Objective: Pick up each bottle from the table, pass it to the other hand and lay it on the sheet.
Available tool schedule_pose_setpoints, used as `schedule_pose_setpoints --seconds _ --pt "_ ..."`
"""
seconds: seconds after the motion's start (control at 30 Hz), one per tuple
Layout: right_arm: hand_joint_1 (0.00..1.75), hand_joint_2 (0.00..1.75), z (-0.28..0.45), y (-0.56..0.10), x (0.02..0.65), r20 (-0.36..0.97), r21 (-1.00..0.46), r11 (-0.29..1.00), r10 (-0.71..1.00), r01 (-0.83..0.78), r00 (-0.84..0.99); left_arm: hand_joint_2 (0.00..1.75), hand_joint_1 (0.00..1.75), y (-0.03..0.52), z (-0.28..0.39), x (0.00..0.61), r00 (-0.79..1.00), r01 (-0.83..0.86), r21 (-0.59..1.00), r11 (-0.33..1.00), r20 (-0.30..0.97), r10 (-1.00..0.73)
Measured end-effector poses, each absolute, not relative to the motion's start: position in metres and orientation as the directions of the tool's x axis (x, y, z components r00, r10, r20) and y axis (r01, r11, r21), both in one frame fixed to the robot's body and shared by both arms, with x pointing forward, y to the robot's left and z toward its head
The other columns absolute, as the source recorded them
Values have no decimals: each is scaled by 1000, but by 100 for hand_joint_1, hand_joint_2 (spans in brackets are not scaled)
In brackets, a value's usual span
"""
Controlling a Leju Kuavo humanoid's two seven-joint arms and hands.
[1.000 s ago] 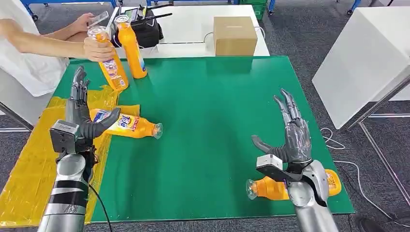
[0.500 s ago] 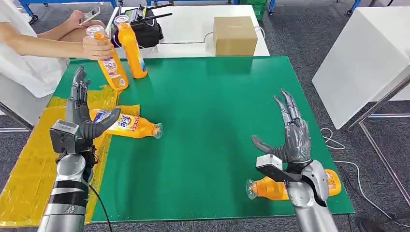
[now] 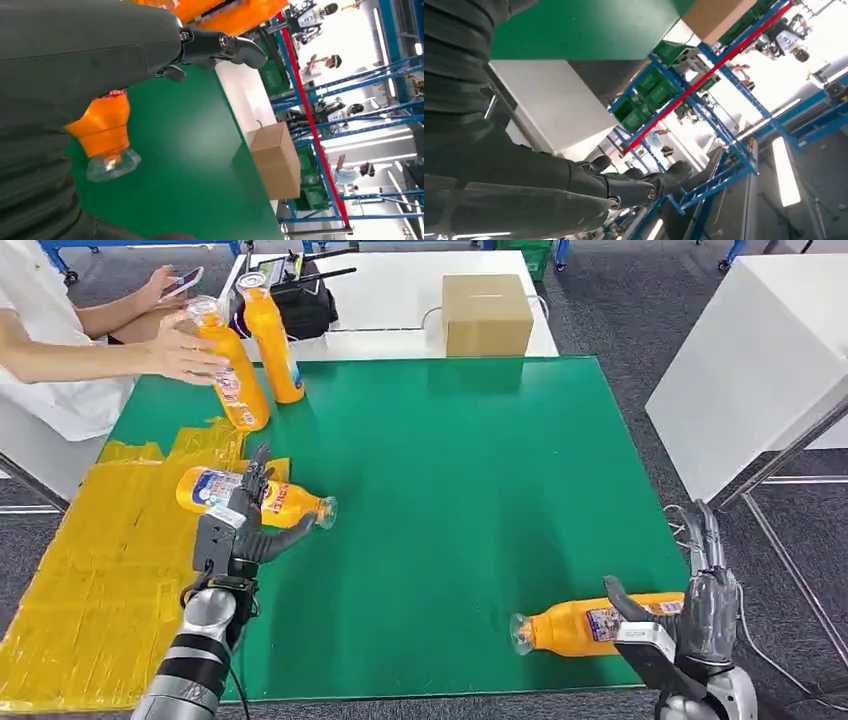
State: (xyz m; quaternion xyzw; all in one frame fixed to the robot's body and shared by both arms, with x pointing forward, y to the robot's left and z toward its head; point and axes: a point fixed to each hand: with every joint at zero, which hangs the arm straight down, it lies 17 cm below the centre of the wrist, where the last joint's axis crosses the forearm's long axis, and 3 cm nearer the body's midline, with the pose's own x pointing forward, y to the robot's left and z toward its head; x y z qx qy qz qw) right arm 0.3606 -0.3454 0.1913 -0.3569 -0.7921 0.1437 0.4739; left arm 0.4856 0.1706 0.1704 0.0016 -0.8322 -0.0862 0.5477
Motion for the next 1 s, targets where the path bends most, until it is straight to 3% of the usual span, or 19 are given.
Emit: schedule_pose_setpoints --seconds 0.33,0.47,0.57,0.77,1.0 --pt "0 175 194 -357 364 692 -523 731 664 439 -283 175 0 164 165 485 -386 108 143 984 918 -91" --pt "0 175 184 -343 370 722 -528 776 624 346 -299 175 0 164 164 485 -383 108 141 984 919 -90" --pt "0 175 163 -312 372 752 -550 820 569 158 -332 175 0 166 164 485 -383 108 138 985 920 -87" --pt "0 175 136 -277 354 792 -546 835 485 -72 -371 175 0 169 163 487 -381 112 141 984 920 -88" --pt "0 175 128 -268 345 794 -555 822 477 -129 -376 175 0 170 163 488 -382 111 143 983 920 -91"
